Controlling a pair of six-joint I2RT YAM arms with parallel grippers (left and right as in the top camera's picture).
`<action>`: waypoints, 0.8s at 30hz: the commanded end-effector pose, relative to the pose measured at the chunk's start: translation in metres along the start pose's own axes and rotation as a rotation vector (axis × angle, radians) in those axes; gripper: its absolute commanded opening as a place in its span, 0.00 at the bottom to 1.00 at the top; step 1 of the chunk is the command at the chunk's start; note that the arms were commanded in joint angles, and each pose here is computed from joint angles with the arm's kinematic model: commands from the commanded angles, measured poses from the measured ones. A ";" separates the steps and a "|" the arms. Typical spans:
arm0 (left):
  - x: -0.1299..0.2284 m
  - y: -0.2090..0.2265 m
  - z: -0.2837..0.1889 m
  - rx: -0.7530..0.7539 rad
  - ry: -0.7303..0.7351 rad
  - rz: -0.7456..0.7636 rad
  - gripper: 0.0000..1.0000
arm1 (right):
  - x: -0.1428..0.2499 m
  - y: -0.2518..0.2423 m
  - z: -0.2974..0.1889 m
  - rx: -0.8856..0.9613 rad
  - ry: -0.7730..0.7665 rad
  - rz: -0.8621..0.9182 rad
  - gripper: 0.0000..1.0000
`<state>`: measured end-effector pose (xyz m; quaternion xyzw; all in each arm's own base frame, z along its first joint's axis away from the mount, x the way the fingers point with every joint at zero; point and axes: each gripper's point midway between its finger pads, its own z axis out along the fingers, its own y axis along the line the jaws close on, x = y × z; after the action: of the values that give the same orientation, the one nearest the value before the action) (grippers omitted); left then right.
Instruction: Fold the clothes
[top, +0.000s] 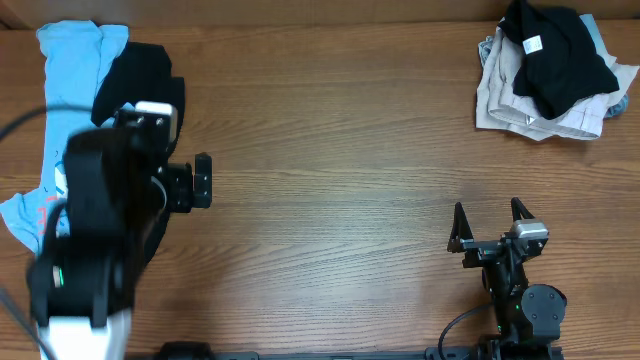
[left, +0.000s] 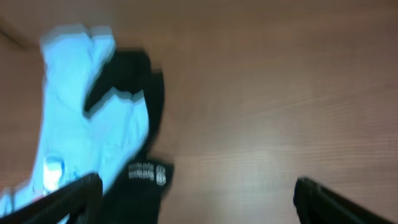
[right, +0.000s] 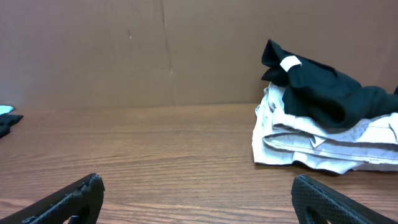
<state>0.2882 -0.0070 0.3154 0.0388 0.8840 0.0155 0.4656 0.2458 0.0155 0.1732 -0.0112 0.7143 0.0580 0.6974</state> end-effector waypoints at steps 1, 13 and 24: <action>0.007 0.001 -0.009 -0.004 -0.148 0.003 1.00 | 0.001 0.000 0.000 0.003 -0.007 -0.006 1.00; 0.065 -0.006 0.003 0.008 -0.552 -0.008 1.00 | 0.001 0.000 0.000 0.003 -0.007 -0.006 1.00; 0.106 -0.006 0.021 -0.019 -0.658 -0.005 1.00 | 0.001 0.000 0.000 0.003 -0.007 -0.006 1.00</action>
<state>0.2469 -0.0077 0.2237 0.0398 0.6914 0.0027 0.7214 0.2458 0.0154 0.1734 -0.0111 0.7140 0.0578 0.6977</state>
